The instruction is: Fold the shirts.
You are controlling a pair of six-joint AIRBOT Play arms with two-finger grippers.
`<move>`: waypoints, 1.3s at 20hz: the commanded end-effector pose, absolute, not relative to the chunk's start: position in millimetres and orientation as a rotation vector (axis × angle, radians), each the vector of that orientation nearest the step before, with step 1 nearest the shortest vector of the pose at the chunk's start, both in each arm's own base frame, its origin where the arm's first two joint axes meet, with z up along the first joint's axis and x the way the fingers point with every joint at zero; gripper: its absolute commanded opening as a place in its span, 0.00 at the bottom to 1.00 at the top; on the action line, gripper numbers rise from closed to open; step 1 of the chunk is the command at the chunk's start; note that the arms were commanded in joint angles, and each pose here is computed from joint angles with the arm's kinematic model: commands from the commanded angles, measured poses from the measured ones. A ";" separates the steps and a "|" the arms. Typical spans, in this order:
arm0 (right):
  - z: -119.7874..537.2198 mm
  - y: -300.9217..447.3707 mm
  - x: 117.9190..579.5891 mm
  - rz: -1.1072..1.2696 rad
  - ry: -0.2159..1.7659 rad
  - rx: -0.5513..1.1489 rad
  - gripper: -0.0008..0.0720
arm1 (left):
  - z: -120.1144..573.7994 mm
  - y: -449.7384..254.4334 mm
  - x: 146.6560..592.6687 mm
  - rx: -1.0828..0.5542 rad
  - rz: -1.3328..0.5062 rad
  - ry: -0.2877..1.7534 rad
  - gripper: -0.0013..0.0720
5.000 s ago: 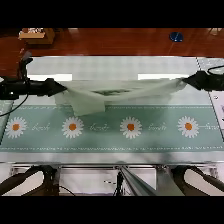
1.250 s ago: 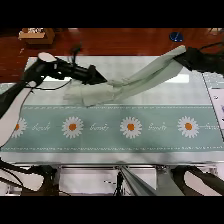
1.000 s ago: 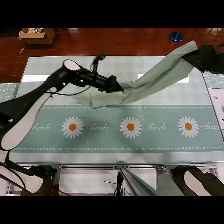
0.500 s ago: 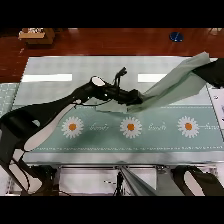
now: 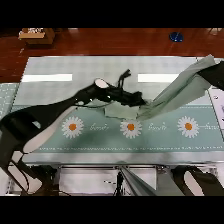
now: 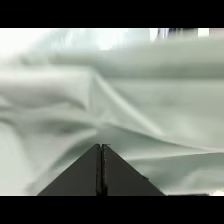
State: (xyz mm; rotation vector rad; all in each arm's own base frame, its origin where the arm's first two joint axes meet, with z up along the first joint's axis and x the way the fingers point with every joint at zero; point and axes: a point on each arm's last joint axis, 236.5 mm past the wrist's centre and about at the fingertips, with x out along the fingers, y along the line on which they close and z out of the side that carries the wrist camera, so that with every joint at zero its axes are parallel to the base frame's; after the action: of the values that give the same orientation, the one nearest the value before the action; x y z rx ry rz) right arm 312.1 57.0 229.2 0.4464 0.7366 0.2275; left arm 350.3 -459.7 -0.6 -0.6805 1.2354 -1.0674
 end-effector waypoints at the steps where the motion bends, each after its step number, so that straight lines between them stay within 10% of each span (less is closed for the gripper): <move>1: 231.6 57.9 315.4 0.229 0.717 0.424 0.07 | 51.5 -383.1 399.9 -0.584 -1.029 1.086 0.04; 11: 145.6 219.9 394.7 0.507 0.819 0.354 0.07 | 218.7 -136.5 403.9 -0.387 -0.781 0.754 0.04; 26: 66.8 342.2 455.5 0.498 0.720 0.610 0.07 | 164.7 -192.5 328.7 -0.352 -0.980 0.966 0.04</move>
State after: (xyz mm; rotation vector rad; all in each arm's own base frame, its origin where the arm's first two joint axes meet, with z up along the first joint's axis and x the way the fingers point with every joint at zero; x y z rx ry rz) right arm 449.0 335.5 52.7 0.5308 0.7622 0.5046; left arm 340.1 -184.5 188.0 -0.3437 0.9085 -0.9552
